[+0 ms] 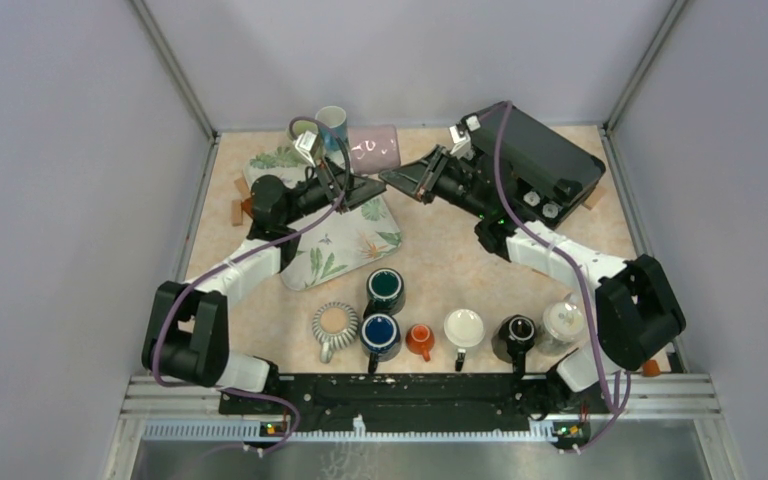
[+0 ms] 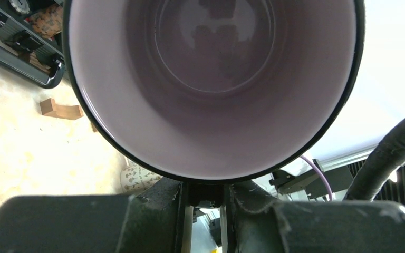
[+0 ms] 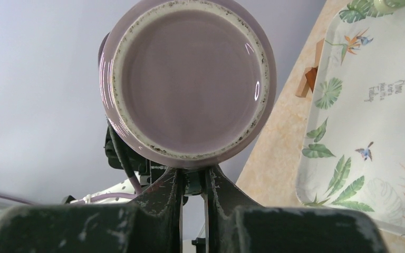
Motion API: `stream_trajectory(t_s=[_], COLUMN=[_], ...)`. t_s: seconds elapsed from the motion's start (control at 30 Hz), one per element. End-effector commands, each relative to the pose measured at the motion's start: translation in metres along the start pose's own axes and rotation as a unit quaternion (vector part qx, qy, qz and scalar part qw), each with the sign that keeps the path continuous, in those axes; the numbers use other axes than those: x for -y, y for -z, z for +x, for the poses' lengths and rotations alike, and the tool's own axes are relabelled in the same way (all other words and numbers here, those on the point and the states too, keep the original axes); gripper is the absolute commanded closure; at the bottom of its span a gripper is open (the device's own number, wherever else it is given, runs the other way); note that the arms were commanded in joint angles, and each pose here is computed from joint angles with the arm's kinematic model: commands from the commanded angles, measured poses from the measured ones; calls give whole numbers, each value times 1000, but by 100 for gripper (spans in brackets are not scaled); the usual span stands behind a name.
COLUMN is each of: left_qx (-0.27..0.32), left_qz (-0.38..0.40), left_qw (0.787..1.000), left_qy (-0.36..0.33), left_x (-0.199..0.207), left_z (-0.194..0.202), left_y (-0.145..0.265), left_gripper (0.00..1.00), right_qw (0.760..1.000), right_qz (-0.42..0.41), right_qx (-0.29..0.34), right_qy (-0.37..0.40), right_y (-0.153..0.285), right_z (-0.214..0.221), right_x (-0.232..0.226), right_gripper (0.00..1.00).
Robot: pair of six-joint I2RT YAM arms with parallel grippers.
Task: Turn the mug right side up
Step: Turn over the cup at the center of the board, then place the cup on the tray.
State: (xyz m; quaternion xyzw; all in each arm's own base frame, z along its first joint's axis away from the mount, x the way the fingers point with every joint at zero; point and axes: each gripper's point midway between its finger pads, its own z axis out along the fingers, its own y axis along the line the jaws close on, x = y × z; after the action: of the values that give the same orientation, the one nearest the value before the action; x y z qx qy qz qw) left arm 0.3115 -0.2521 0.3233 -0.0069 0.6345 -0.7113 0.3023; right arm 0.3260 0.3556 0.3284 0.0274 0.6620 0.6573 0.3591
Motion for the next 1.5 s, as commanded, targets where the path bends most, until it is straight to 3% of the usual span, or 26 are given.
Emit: stream_trajectory(t_s=[0.0,0.27,0.53,0.63,0.73,1.0,1.1,1.3,1.47], left_qx=[22,42,88,111,135,179,187,185,175], left_qz=[20,-31,-137,-213,-292,-486,-528,-588,-616], left_qw=[998,993,974,952,917,811,783,745,732], left_qy=[-57,-103,-158,-188,-235,-272,-270,-255,-235], left_x=[15,9,-13,-26,-38,-71,-87,-128,-163], left_z=[-12,-22,-46,-61,-76,-125,-145,-184,-213], left_y=[-5,-5,7,22,44,120,138,157,163], left_gripper=[100,100,100,100,100,100,100,100,100], right_qw=[998,997,992,986,978,960,956,949,946], right_qz=[-33,13,83,121,153,208,214,227,229], right_qx=[17,23,26,26,26,29,24,18,19], right_qy=[47,66,91,109,136,188,201,219,231], right_y=[2,9,26,36,47,75,81,96,106], right_z=[-8,-8,-7,-7,-10,-15,-14,-13,-14], right_x=[-19,-2,20,30,36,44,42,39,31], right_gripper=[96,37,13,8,2,1,1,1,1])
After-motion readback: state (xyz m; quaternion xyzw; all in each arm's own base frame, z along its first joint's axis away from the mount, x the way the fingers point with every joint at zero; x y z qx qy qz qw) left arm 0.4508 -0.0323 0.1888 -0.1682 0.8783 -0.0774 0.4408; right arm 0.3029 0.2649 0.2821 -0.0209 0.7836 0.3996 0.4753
